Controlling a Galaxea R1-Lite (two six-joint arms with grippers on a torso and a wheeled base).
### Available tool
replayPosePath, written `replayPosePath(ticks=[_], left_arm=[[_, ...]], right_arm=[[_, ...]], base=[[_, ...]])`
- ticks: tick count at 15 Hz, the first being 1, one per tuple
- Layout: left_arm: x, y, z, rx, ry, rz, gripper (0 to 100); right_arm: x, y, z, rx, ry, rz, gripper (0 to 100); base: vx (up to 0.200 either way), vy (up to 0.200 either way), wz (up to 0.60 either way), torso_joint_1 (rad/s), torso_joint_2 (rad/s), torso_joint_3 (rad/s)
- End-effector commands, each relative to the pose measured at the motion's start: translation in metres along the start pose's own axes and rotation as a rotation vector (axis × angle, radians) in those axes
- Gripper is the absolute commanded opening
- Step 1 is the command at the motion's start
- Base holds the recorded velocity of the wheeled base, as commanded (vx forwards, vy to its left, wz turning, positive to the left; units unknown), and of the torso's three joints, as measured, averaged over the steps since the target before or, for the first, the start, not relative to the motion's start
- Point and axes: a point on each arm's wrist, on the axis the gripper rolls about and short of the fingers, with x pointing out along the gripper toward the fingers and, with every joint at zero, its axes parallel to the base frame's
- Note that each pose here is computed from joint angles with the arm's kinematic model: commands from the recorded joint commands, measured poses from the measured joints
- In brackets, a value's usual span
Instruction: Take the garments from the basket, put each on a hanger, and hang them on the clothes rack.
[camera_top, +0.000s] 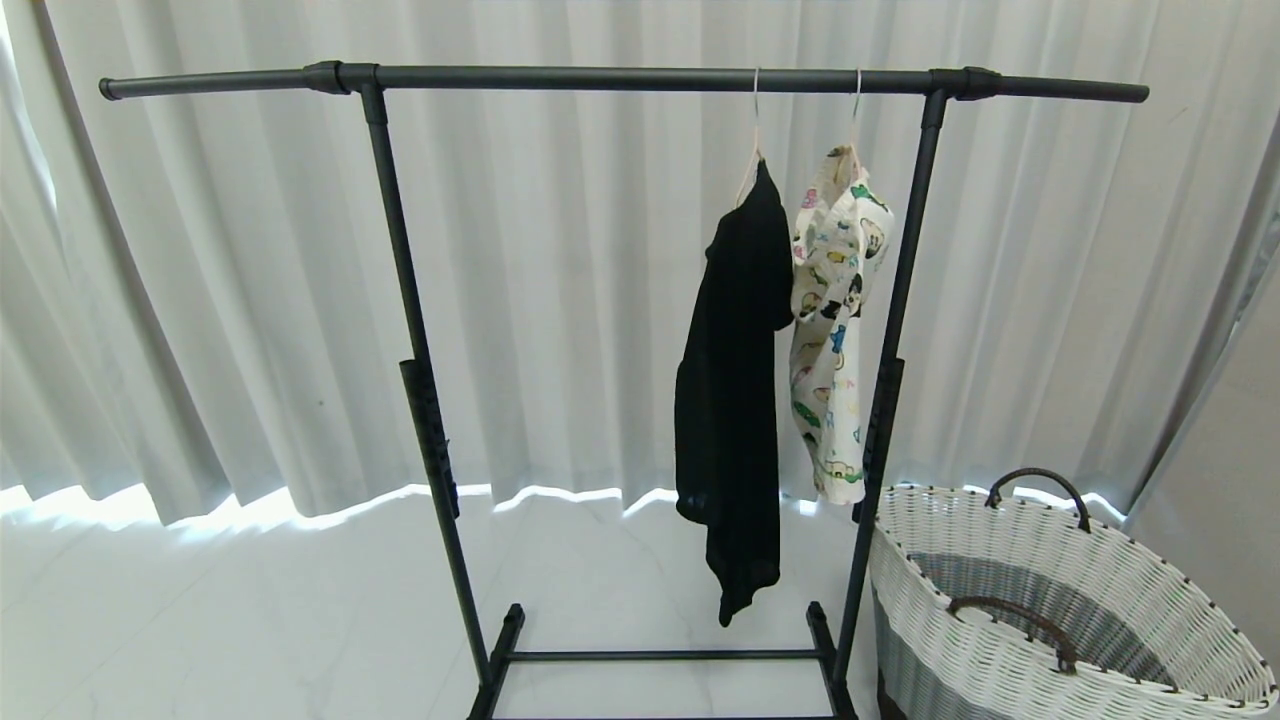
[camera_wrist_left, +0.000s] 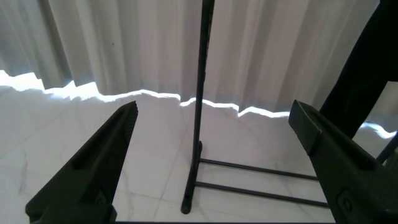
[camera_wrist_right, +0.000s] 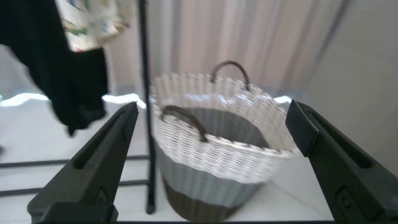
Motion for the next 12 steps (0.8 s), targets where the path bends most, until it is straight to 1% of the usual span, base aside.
replayPosePath(ticks=[1,3,4,5,7,8,9,10,11,12], left_arm=[[0.0002,0.0000,0.0001,0.000,0.002,0.002,100],[0.0002,0.0000,0.0001,0.000,0.002,0.000,100],[0.0002,0.0000,0.0001,0.000,0.002,0.000,100],[0.0002,0.0000,0.0001,0.000,0.002,0.002,100],[0.0001,0.0000,0.0000,0.000,0.001,0.000,100],[-0.0001,0.0001,0.0000,0.000,-0.001,-0.002,100],[-0.0004,0.0002,-0.0001,0.000,-0.006,-0.006,100],[-0.0048,0.0011,-0.0015,-0.003,-0.066,-0.035,100],[-0.0046,0.0012,-0.0014,-0.006,-0.065,-0.037,100],[-0.0048,0.0012,-0.0015,-0.012,-0.066,-0.035,100]], right_arm=[[-0.0048,0.0003,-0.0008,-0.002,-0.063,0.013,100],[-0.0045,0.0012,0.0005,0.035,-0.089,0.082,100],[-0.0046,0.0033,-0.0014,0.052,-0.072,0.170,100],[-0.0047,0.0050,-0.0051,0.049,-0.037,0.239,100],[-0.0046,0.0045,-0.0051,0.052,-0.036,0.214,100],[-0.0044,0.0025,-0.0050,0.075,-0.032,0.127,100],[-0.0044,0.0027,-0.0049,0.109,-0.030,0.134,100],[-0.0044,0.0026,-0.0049,0.144,-0.027,0.131,100],[-0.0044,0.0026,-0.0049,0.167,-0.026,0.130,100],[-0.0044,0.0026,-0.0049,0.170,-0.026,0.130,100]], base=[[0.000,0.000,0.00,0.000,0.00,0.000],[0.000,0.000,0.00,0.000,0.00,0.000],[0.000,0.000,0.00,0.000,0.00,0.000],[0.000,0.000,0.00,0.000,0.00,0.000],[0.000,0.000,0.00,0.000,0.00,0.000],[0.000,0.000,0.00,0.000,0.00,0.000],[0.000,0.000,0.00,0.000,0.00,0.000],[0.000,0.000,0.00,0.000,0.00,0.000],[0.000,0.000,0.00,0.000,0.00,0.000],[0.000,0.000,0.00,0.000,0.00,0.000]])
